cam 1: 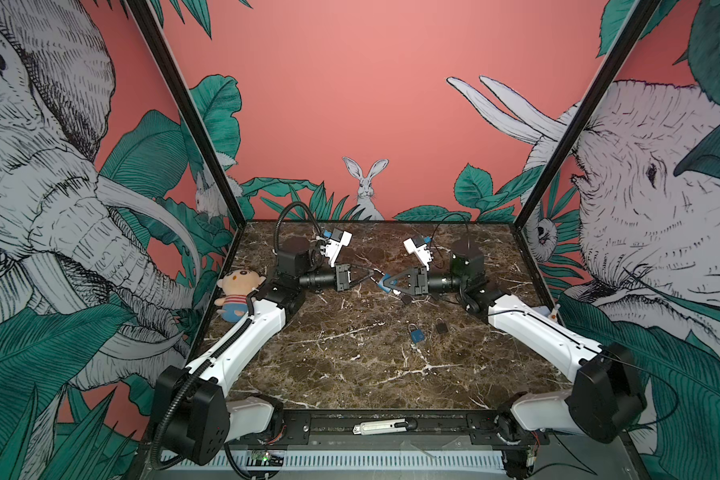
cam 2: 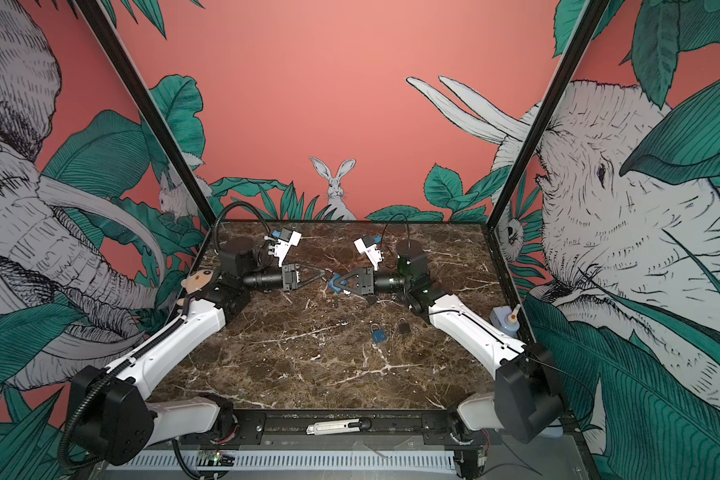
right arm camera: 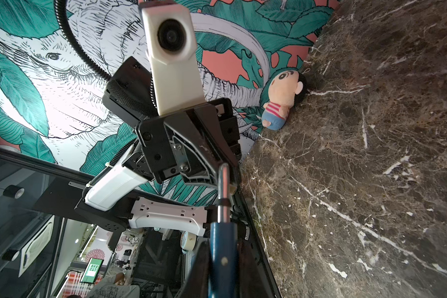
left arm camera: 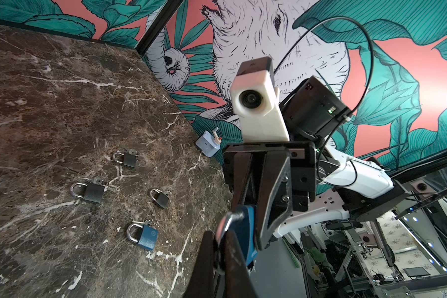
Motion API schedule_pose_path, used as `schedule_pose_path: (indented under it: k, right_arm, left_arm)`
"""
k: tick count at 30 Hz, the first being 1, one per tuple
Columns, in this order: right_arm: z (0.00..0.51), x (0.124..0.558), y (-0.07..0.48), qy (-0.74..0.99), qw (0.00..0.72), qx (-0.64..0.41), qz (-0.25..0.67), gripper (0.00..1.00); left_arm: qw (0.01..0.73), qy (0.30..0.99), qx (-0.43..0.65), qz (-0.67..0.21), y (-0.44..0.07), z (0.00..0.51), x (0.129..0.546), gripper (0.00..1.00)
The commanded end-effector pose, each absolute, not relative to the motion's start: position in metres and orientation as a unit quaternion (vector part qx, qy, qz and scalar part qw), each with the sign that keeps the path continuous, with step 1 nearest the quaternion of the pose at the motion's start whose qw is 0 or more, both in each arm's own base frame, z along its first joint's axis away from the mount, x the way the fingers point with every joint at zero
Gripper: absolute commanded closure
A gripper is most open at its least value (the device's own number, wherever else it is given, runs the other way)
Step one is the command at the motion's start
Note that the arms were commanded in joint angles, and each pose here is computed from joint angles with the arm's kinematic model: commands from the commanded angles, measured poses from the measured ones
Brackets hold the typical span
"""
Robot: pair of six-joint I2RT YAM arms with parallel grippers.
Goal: Lock with the key
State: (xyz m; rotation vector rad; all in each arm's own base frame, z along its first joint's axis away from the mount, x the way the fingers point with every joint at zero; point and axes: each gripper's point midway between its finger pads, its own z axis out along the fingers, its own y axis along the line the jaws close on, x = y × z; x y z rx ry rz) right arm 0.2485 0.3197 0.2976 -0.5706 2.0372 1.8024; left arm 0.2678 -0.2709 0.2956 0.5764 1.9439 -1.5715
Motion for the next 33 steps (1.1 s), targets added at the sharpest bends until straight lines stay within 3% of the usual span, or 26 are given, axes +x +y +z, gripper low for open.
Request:
schedule_pose_path:
  k: [1,26,33]
  right_arm:
    - [0.357,0.232,0.323,0.643,0.263,-0.285,0.66,1.0]
    - [0.341,0.249,0.339,0.662,0.258,-0.29,0.641,1.0]
    - [0.335,0.254,0.344,0.666,0.251,-0.29,0.64,1.0]
  left_arm:
    - [0.222,0.76,0.207,-0.575,-0.28,0.249,0.251,1.0]
    - [0.149,0.73,0.259,-0.615,-0.305,0.249,0.18,1.0]
    - [0.17,0.735,0.256,-0.604,-0.304,0.251,0.181,1.0]
